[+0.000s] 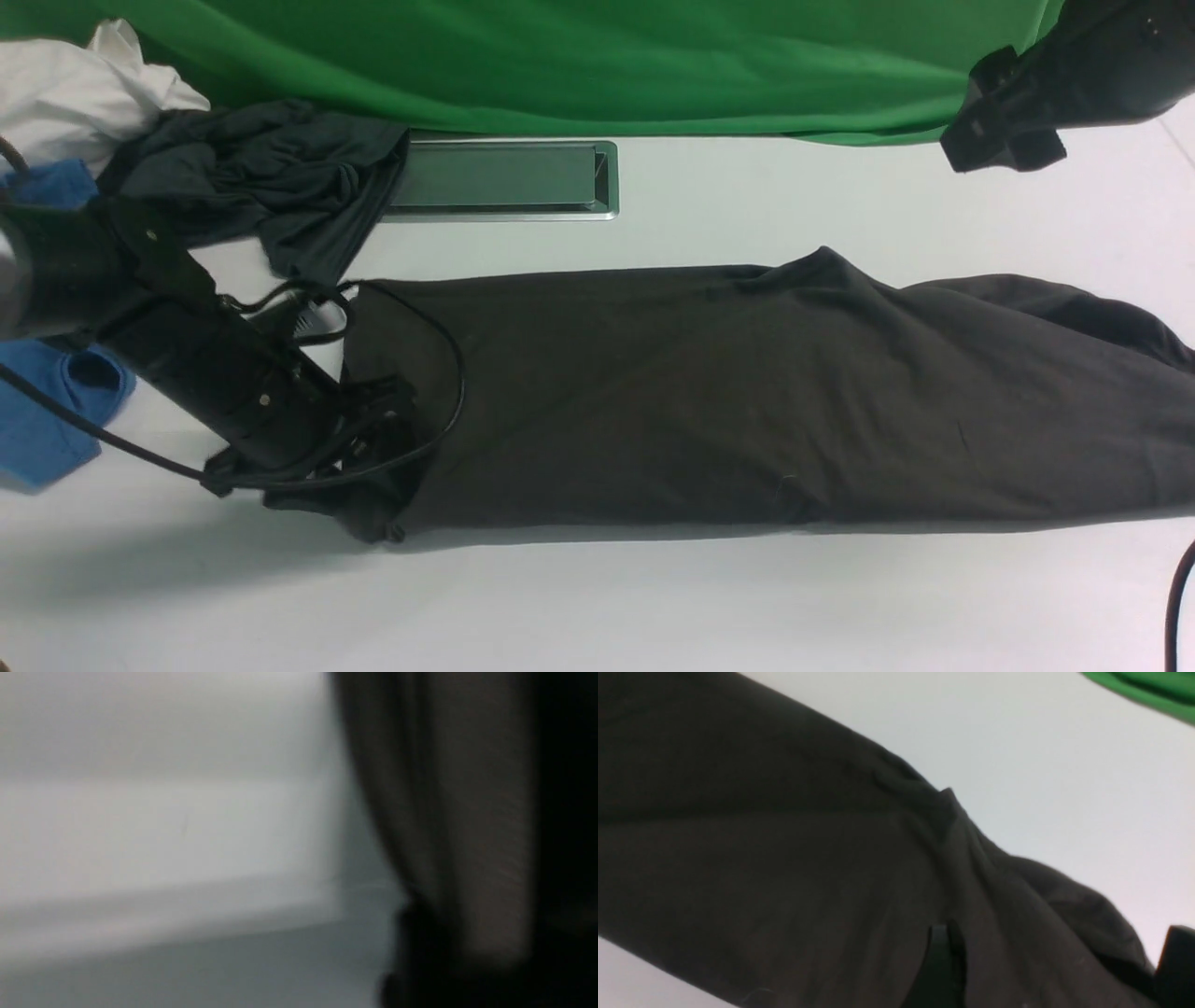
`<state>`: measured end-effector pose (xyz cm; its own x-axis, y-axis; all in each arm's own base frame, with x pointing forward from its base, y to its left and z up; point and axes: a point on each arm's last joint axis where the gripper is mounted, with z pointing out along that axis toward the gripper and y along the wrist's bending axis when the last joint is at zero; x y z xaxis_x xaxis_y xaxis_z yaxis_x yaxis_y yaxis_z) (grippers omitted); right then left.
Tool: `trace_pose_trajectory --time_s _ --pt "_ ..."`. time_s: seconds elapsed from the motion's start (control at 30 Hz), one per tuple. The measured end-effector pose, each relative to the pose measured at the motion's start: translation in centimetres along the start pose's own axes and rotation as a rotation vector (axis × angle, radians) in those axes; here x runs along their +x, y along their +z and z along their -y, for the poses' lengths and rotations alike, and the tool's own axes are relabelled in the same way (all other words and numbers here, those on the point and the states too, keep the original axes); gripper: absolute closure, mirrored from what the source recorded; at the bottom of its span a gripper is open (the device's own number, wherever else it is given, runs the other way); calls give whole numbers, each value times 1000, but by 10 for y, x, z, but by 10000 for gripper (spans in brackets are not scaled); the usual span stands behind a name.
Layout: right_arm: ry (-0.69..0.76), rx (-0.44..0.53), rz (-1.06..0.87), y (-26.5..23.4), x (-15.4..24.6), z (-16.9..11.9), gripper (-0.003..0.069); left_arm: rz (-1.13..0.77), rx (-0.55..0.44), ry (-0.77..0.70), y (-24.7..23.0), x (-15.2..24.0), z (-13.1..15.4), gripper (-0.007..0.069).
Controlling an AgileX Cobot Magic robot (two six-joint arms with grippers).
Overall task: Fold a long-sleeved shirt on a white desktop.
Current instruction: 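Grasp the waist and leg ends of the folded dark trousers and straighten them on the table, then fold the garment over onto itself on the table with the left gripper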
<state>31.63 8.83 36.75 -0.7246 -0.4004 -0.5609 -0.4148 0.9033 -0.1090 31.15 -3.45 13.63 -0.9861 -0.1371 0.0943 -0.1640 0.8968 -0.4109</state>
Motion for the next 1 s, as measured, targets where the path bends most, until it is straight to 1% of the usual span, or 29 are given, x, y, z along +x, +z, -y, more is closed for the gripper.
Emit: trace_pose_trajectory --time_s 0.03,0.07,0.1,0.13,0.2,0.3,0.33,0.37,0.4,0.43,0.47,0.5,0.57,0.6,0.67,0.7,0.77,0.83,0.87,0.9,0.97,1.0 --pt "11 1 3 -1 0 0 112 -4 1 -3 1 0 -1 490" --pt "11 1 4 -2 0 0 112 -5 1 -4 1 0 -1 503" --pt "21 2 11 -5 1 0 112 -3 5 -14 0 0 -3 557" --pt "25 4 23 -10 1 0 112 4 11 -23 -2 -1 -4 571" --pt "27 8 42 -17 1 0 112 13 18 -35 -6 0 -6 576" --pt "28 18 101 -38 7 -1 139 72 -13 -57 -21 1 -23 578" --pt "28 22 122 -45 11 -2 176 102 -30 -66 -28 1 -31 578" --pt "28 25 138 -51 16 -3 231 132 -48 -70 -35 1 -38 578" --pt "28 28 153 -57 21 -4 307 164 -63 -78 -44 1 -47 578" --pt "28 31 170 -62 27 -5 439 220 -76 -106 -57 1 -56 578" --pt "29 33 182 -69 34 -7 505 277 -81 -132 -71 3 -65 578" --pt "31 34 189 -73 39 -8 552 302 -80 -149 -77 4 -69 578" --pt "31 38 214 -84 47 -9 609 370 -62 -191 -94 7 -81 578" --pt "31 41 231 -91 51 -10 621 398 -45 -197 -100 8 -84 578" --pt "34 49 275 -106 57 -11 635 472 20 -209 -113 9 -87 578" --pt "39 53 304 -114 60 -12 638 517 78 -201 -121 8 -83 578" --pt "47 57 332 -122 62 -12 640 542 124 -173 -128 7 -78 578" --pt "54 63 375 -135 67 -13 640 591 271 -103 -144 0 -56 578" --pt "55 63 376 -135 67 -13 640 604 291 -98 -147 -1 -52 578" --pt "54 65 388 -139 68 -13 640 623 352 -47 -153 -6 -35 578" --pt "56 66 394 -140 69 -13 638 649 414 26 -160 -13 -9 578" --pt "59 66 396 -141 69 -13 638 661 453 105 -164 -17 19 578"
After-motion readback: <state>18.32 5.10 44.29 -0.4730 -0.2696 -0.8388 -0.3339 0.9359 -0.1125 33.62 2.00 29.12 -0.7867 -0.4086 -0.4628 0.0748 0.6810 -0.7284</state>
